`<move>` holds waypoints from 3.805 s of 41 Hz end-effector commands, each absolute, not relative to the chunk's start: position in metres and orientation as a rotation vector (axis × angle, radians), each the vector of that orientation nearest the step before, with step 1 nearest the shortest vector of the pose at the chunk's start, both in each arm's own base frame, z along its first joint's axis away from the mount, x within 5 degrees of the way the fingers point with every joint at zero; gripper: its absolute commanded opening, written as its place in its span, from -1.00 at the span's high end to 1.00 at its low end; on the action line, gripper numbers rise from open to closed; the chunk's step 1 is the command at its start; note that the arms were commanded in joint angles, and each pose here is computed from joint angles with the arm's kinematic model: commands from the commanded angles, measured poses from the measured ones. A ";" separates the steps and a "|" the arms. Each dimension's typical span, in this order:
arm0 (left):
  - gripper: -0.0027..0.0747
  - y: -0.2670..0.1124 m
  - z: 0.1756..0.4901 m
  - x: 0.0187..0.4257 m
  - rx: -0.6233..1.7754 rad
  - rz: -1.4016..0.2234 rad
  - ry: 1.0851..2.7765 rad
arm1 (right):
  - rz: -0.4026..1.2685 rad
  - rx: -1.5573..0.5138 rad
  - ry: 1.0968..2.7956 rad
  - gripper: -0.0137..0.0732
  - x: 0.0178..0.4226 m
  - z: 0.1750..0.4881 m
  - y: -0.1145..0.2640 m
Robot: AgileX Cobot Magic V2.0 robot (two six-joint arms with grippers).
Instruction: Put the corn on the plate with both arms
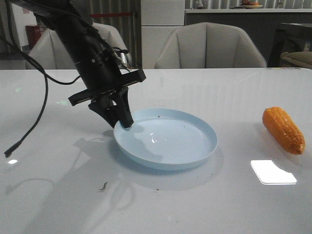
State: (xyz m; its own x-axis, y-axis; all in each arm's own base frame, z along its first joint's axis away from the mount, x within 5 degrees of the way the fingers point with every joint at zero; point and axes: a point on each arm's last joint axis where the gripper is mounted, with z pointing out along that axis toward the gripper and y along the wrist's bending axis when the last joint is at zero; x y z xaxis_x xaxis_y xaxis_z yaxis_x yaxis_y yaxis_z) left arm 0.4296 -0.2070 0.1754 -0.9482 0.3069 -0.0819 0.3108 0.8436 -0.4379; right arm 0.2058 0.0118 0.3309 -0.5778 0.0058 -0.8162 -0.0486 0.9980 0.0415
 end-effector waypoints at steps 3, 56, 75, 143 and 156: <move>0.08 -0.209 0.214 0.423 0.539 -0.745 2.951 | 0.055 -0.036 2.085 -0.36 0.208 0.347 0.010; -0.11 -0.033 0.524 0.275 0.241 0.003 2.083 | 0.082 -0.030 2.362 -0.66 0.346 0.332 0.018; -0.11 -0.027 0.424 0.219 0.189 -0.038 2.110 | 0.118 -0.002 2.612 -0.66 0.388 0.247 0.022; -0.11 -0.024 0.436 0.190 0.178 -0.056 2.033 | 0.288 -0.697 2.637 0.05 0.384 0.236 0.238; -0.11 -0.024 0.434 0.190 0.180 -0.058 2.054 | 0.269 -0.709 2.672 -0.58 0.387 0.221 0.239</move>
